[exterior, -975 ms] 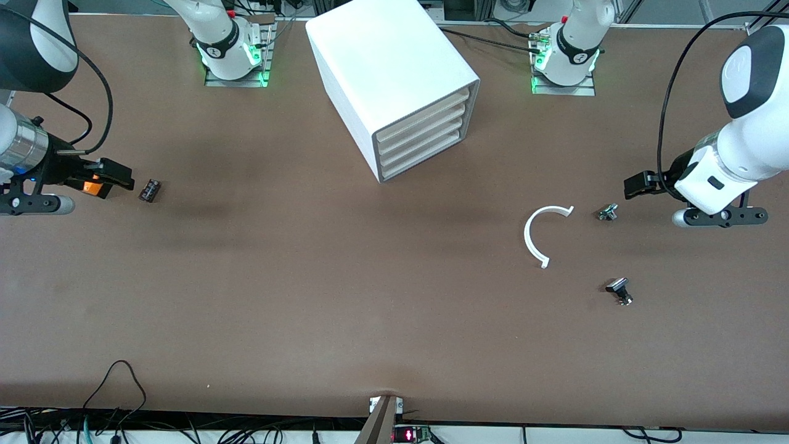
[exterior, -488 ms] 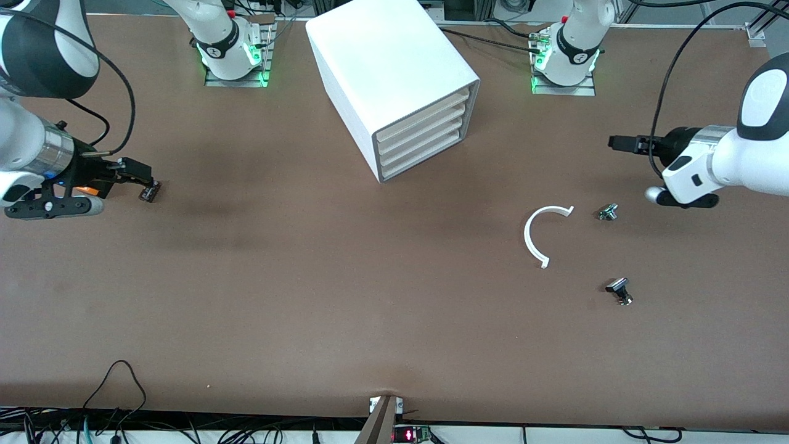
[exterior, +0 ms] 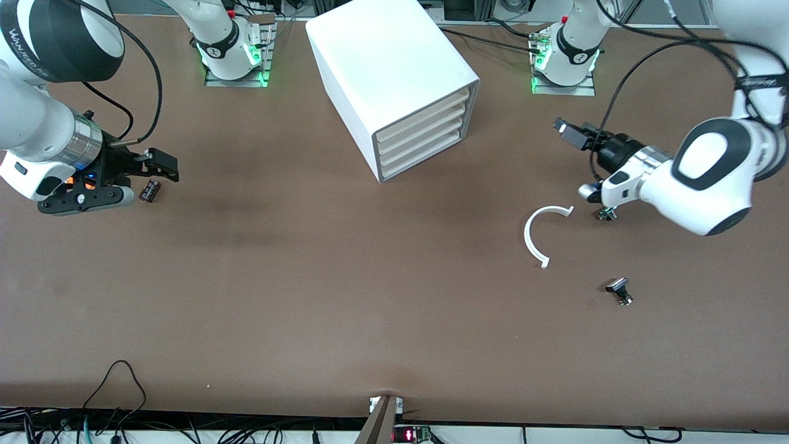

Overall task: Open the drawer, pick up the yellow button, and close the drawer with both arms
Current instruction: 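Move the left gripper toward the cabinet's lowest drawer handle, then grasp the drawer handle with the left gripper while the right gripper rises, then pull the drawer open with the left gripper while the right gripper approaches, then release the drawer with the left gripper while the right gripper reaches in, then grasp the orange-capped button in the drawer with the right gripper, then lift the button out with the right gripper while the left gripper returns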

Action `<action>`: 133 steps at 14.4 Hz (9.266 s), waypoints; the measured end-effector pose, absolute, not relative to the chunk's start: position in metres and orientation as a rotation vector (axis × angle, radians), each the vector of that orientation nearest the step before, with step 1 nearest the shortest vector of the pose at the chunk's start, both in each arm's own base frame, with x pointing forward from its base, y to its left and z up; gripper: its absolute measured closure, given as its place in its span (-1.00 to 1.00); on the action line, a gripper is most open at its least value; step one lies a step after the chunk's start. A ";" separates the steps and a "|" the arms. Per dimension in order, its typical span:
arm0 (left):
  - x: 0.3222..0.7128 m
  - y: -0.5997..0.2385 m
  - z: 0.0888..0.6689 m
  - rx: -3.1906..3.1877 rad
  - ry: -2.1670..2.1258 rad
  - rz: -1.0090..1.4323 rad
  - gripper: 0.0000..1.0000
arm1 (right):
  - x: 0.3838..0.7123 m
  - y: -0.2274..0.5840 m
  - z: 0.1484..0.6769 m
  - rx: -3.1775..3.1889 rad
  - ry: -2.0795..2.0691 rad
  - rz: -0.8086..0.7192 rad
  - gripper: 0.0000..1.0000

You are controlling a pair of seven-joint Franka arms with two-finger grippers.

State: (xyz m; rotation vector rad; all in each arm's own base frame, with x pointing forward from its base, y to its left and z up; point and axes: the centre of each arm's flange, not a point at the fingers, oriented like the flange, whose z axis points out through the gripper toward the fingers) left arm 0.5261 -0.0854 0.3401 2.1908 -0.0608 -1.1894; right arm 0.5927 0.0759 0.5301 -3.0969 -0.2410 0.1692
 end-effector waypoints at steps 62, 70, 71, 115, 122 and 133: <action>0.594 -0.119 0.289 2.179 -0.343 -0.237 -1.00 | 0.486 0.507 0.521 -2.395 -1.838 -0.249 -1.00; 0.621 -0.012 0.446 2.697 -0.711 0.027 -1.00 | 0.484 0.533 0.496 -2.179 -2.098 -0.230 -1.00; 0.620 -0.003 0.469 2.752 -0.732 0.097 -1.00 | 0.484 0.536 0.492 -2.153 -2.125 -0.225 -1.00; 0.557 -0.006 0.560 3.085 0.205 -0.092 -1.00 | 0.466 0.594 0.421 -2.158 -2.220 -0.218 0.18; 0.567 -0.027 0.537 3.083 0.144 -0.154 -1.00 | 0.522 0.511 0.531 -2.361 -2.064 -0.420 0.18; 0.583 -0.068 0.494 3.044 0.267 -0.234 -1.00 | 0.667 0.276 0.407 -2.773 -1.567 -0.117 0.18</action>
